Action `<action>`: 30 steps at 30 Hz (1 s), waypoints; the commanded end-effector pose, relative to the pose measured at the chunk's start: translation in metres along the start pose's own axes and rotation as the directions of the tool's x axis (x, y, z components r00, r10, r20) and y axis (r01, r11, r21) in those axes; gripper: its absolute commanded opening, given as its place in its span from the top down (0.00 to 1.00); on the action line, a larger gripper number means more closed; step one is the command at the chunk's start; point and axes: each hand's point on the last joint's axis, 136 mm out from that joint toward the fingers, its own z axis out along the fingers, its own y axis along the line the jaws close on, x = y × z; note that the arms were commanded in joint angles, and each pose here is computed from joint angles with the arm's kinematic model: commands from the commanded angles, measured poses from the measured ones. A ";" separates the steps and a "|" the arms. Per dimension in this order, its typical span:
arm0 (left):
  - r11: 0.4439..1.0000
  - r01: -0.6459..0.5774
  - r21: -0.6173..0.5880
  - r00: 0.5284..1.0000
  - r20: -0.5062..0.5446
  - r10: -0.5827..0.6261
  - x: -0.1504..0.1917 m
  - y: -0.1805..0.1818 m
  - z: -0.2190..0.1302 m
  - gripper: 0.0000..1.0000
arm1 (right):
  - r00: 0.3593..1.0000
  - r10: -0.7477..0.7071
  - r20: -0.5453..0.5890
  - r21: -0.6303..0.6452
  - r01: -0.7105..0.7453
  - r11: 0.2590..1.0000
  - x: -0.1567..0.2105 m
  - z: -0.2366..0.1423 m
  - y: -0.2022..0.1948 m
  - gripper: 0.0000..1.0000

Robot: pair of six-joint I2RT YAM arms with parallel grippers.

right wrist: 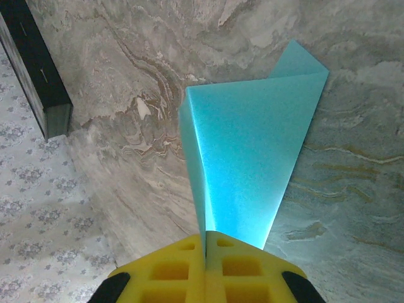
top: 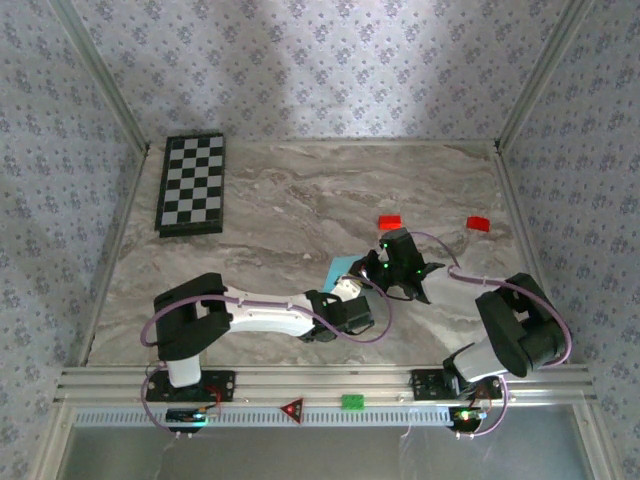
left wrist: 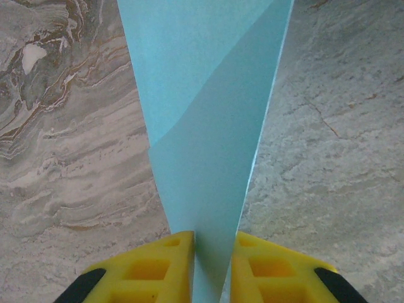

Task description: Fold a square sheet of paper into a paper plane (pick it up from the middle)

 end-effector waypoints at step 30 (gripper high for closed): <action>0.839 0.336 0.427 0.932 -0.024 -0.361 -0.010 -0.005 -0.011 1.00 | 0.987 -0.089 0.135 0.169 0.065 0.983 -0.029 -0.073 -0.030 0.67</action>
